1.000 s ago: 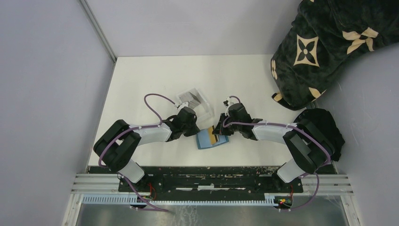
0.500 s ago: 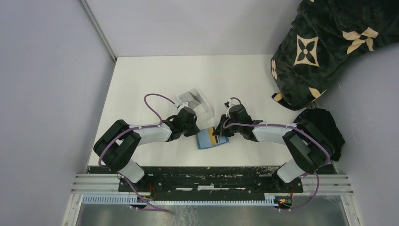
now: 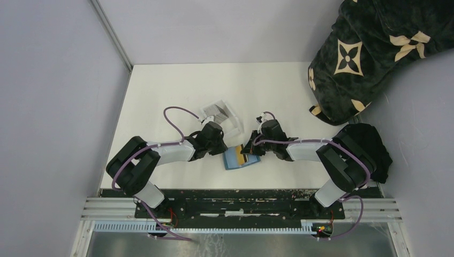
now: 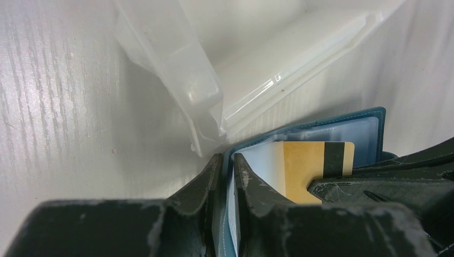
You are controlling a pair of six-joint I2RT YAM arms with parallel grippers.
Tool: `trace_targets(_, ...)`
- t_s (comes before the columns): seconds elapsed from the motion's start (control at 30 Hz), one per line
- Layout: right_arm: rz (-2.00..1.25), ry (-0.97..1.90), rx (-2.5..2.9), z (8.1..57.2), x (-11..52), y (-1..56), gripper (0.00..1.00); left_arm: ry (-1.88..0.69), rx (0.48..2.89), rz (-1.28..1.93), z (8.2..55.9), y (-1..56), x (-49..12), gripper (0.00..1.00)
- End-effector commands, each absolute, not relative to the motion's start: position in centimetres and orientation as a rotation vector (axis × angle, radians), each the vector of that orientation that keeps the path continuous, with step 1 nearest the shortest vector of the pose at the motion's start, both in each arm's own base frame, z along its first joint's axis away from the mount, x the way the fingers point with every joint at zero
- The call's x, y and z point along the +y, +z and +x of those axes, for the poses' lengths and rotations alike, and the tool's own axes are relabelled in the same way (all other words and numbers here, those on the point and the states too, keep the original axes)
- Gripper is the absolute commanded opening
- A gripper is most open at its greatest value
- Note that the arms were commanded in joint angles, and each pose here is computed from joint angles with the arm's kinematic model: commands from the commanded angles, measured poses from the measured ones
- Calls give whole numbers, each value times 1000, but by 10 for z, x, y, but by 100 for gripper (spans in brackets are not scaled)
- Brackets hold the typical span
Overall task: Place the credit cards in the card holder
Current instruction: Insert the credit card into the card holder.
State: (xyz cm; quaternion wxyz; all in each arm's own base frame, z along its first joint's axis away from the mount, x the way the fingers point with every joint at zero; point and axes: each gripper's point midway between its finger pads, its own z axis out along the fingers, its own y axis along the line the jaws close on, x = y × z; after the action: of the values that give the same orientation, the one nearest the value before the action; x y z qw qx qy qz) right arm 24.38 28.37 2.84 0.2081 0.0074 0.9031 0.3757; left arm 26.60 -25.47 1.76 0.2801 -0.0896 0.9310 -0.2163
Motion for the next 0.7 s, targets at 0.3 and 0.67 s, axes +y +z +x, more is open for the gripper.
trace_targets(0.3,45,1055,2529,243,283,14,1,-493,2497,-227,260,22,-236,31)
trace_targets(0.67,35,1052,2543,241,283,9,1,-497,2460,-273,255,37,-226,36)
